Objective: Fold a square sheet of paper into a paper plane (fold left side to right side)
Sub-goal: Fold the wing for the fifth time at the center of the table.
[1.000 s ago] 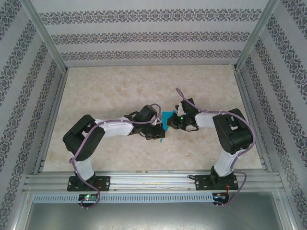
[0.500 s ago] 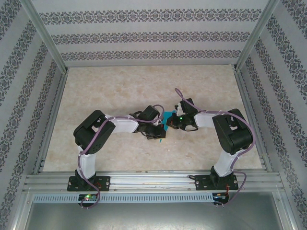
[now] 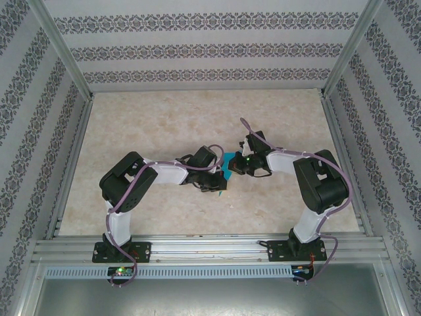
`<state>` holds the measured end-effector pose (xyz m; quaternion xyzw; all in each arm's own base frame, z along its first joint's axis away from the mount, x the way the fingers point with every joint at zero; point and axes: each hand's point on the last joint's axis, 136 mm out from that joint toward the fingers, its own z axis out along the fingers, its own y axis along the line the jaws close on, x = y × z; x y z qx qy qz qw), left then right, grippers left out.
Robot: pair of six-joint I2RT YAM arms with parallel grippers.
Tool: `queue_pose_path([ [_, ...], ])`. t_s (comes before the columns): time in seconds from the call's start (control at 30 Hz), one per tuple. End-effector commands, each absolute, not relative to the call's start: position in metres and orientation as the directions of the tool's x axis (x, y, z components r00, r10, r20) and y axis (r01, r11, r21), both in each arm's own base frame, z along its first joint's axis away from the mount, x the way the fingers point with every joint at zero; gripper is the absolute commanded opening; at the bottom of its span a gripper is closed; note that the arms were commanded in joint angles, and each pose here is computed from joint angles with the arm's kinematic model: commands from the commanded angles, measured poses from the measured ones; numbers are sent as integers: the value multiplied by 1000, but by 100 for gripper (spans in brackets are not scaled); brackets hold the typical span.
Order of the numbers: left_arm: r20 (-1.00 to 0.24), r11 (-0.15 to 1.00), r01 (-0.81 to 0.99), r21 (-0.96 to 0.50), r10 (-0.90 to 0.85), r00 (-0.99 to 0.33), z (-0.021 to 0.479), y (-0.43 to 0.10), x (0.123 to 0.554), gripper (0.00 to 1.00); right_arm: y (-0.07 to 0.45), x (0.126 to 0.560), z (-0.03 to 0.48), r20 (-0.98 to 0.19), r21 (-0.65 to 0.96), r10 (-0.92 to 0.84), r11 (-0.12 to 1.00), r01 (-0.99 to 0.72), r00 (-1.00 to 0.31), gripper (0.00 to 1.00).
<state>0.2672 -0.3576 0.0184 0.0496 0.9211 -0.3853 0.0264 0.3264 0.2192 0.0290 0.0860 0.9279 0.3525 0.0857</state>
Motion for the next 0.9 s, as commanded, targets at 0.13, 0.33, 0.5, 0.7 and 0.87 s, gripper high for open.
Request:
queue_pose_path([
  [0.13,-1,778,45,-626,57,-998,-9,-333,251,0,213,335,11,-83,642,204,760,105,-975,0],
  [0.33,-58,740,90,-666,68,-996,24,-347,264,0,205,316,-12,-26,602,196,786,142,-980,0],
  [0.5,-108,703,128,-699,73,-991,52,-358,277,0,202,306,-20,-6,595,181,791,142,-984,0],
  [0.7,-110,703,119,-702,58,-992,50,-355,292,0,202,303,-23,2,590,178,794,145,-984,0],
  [0.87,-98,696,119,-708,70,-993,45,-360,296,0,201,302,-26,9,586,178,796,150,-984,0],
])
